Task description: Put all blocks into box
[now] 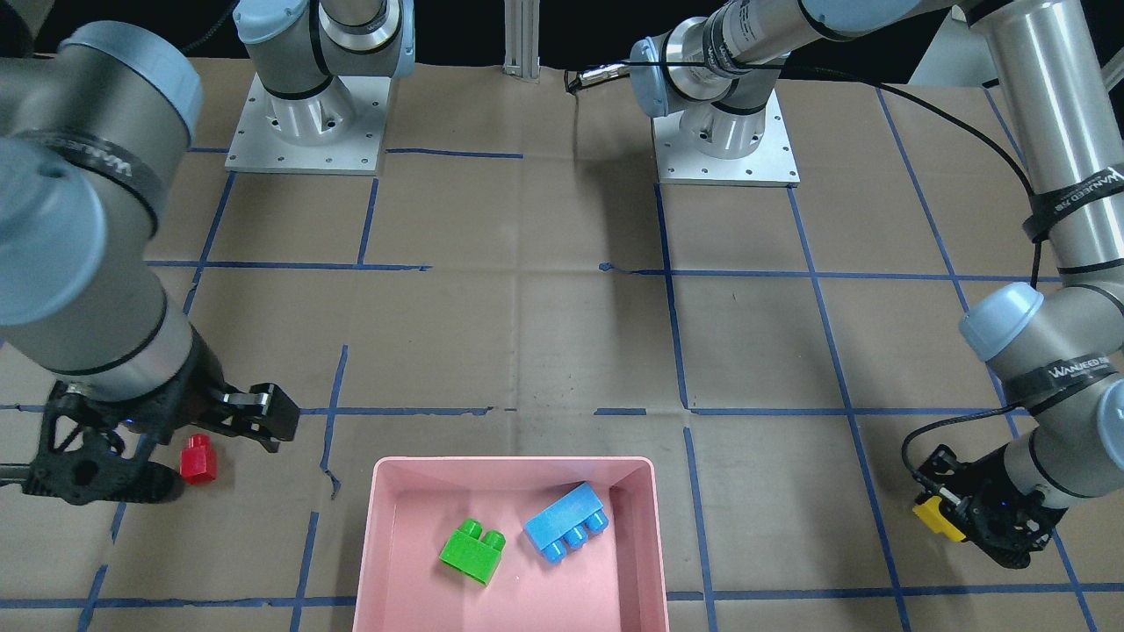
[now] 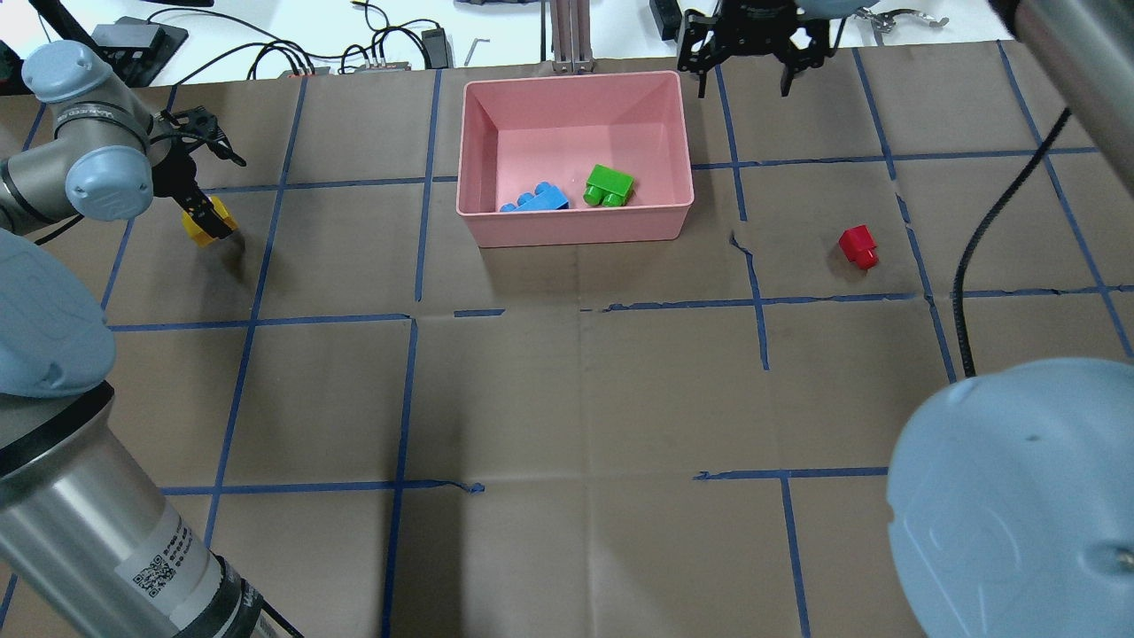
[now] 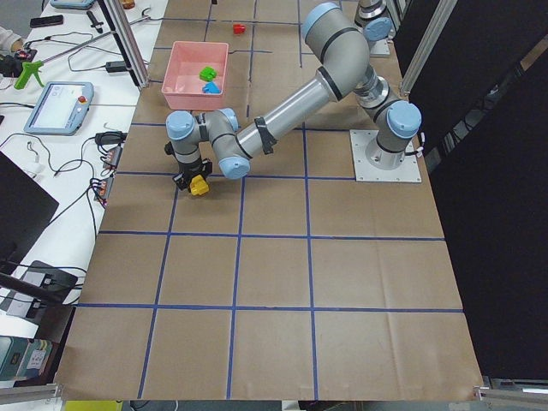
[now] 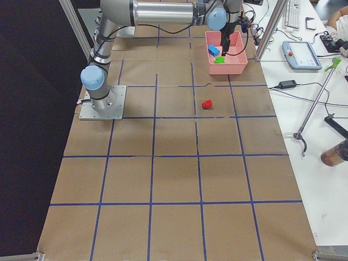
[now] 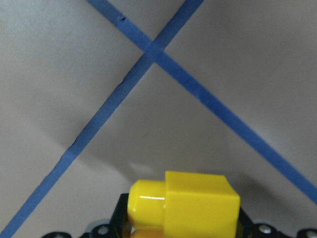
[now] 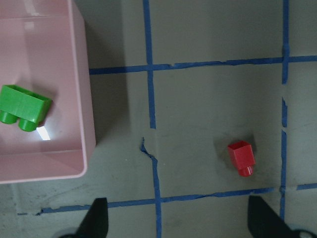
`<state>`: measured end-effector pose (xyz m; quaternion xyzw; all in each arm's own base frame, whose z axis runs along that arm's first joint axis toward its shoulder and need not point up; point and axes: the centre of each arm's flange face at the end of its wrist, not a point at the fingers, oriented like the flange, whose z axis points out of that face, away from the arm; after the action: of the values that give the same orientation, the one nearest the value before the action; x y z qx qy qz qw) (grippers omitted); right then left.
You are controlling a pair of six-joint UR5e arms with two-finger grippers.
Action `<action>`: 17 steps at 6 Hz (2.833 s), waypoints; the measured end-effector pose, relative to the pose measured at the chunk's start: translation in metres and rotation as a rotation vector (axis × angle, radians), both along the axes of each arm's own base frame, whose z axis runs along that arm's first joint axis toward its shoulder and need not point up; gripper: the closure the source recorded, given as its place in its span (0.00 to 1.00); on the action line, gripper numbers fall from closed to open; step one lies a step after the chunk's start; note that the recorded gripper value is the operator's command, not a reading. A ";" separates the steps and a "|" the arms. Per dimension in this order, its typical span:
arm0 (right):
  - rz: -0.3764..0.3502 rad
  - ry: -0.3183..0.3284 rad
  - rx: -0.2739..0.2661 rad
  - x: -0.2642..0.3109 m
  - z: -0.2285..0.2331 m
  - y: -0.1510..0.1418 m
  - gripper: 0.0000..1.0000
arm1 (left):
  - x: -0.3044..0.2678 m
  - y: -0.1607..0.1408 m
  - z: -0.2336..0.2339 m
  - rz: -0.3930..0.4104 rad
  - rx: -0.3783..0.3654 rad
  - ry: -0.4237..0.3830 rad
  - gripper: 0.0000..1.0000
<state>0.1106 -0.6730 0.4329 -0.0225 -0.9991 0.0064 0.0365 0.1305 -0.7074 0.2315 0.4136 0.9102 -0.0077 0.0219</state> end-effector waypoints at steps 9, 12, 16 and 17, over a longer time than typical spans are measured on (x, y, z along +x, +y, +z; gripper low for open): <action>0.434 -0.045 0.107 -0.129 -0.234 0.027 0.00 | -0.411 0.010 0.036 0.485 -0.142 0.211 0.01; 0.411 -0.039 0.106 -0.131 -0.250 0.032 0.34 | -0.385 0.034 0.092 0.527 -0.086 0.167 0.01; 0.325 -0.033 0.088 -0.132 -0.245 0.028 0.78 | -0.296 0.137 0.214 0.660 0.041 0.097 0.00; 0.292 -0.028 0.072 -0.133 -0.237 0.024 0.77 | -0.284 0.170 0.236 0.679 0.050 0.083 0.00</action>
<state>-0.0224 -0.6493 0.1958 0.1245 -0.9917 -0.0246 0.0222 -0.1537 -0.5373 0.4680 0.0869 0.9959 0.0053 -0.0240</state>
